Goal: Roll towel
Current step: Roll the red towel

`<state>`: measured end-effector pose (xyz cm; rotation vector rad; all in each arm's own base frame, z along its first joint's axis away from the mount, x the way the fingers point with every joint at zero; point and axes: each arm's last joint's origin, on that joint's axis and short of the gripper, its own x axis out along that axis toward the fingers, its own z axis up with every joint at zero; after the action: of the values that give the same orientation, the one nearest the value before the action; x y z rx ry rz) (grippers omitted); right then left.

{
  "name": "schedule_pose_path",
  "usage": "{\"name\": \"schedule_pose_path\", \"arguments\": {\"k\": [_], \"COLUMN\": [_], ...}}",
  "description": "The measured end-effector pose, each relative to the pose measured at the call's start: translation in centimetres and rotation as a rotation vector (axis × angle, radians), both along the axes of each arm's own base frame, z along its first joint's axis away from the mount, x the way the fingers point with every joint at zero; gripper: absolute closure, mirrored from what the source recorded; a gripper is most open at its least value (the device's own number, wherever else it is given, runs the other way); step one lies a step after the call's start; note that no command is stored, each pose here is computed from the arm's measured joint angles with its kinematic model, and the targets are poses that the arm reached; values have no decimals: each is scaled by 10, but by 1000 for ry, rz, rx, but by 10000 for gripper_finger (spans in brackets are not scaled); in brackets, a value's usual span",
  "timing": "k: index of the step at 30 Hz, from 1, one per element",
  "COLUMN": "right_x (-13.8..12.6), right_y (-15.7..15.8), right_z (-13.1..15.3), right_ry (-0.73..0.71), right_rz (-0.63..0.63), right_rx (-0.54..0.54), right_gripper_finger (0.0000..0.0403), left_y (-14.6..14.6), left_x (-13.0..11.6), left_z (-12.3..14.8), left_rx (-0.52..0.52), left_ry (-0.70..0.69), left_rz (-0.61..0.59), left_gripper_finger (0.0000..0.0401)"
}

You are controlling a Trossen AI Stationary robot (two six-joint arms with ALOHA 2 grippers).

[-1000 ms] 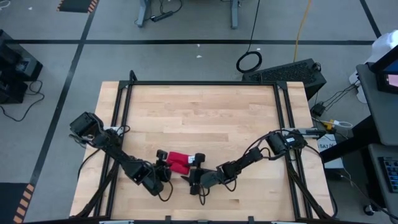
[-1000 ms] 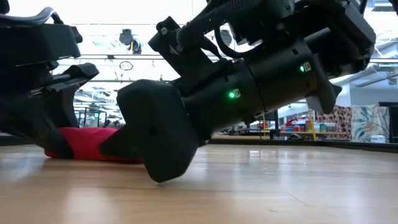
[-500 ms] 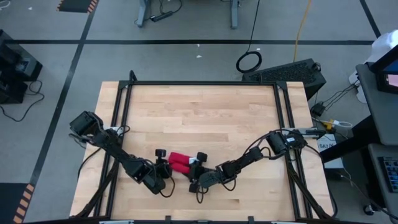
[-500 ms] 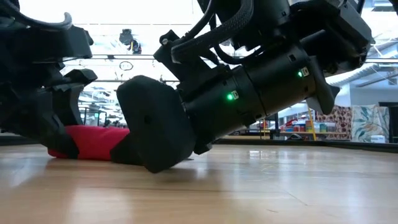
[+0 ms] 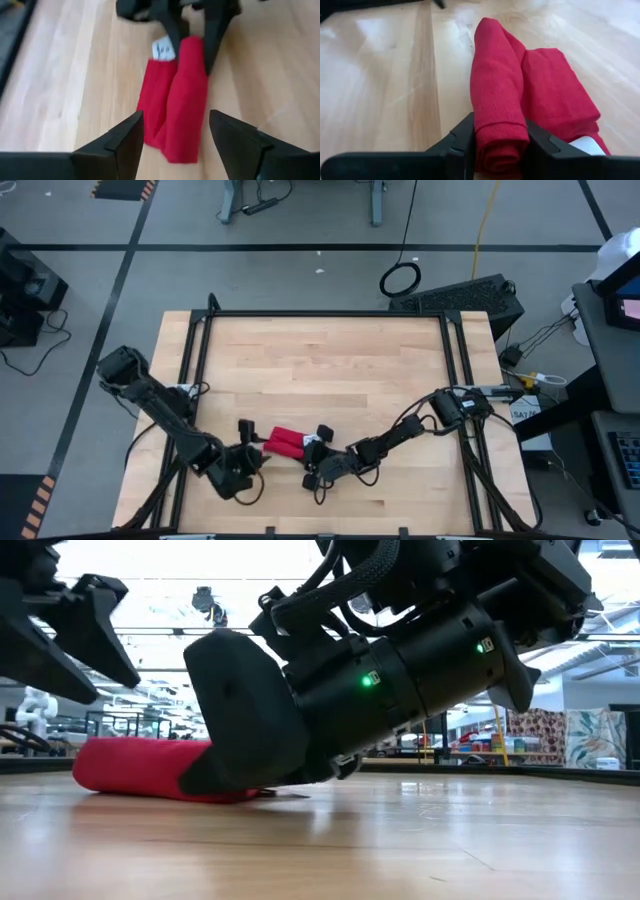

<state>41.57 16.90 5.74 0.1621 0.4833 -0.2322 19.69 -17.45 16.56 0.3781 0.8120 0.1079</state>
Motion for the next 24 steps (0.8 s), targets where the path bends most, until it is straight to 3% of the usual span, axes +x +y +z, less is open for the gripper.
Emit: {"name": "schedule_pose_path", "arguments": {"k": [10,24], "right_x": [4,6], "right_y": [-7,-10], "right_z": [-1,-1], "right_ry": [-3,16], "right_rz": [-10,35], "right_rx": [137,189], "right_gripper_finger": [304,304], "left_y": [-17,-10], "left_x": [7,14], "left_z": [-36,-55], "left_rx": [153,202], "left_ry": [36,132], "left_rz": [-103,-103], "left_gripper_finger": [171,171]}}
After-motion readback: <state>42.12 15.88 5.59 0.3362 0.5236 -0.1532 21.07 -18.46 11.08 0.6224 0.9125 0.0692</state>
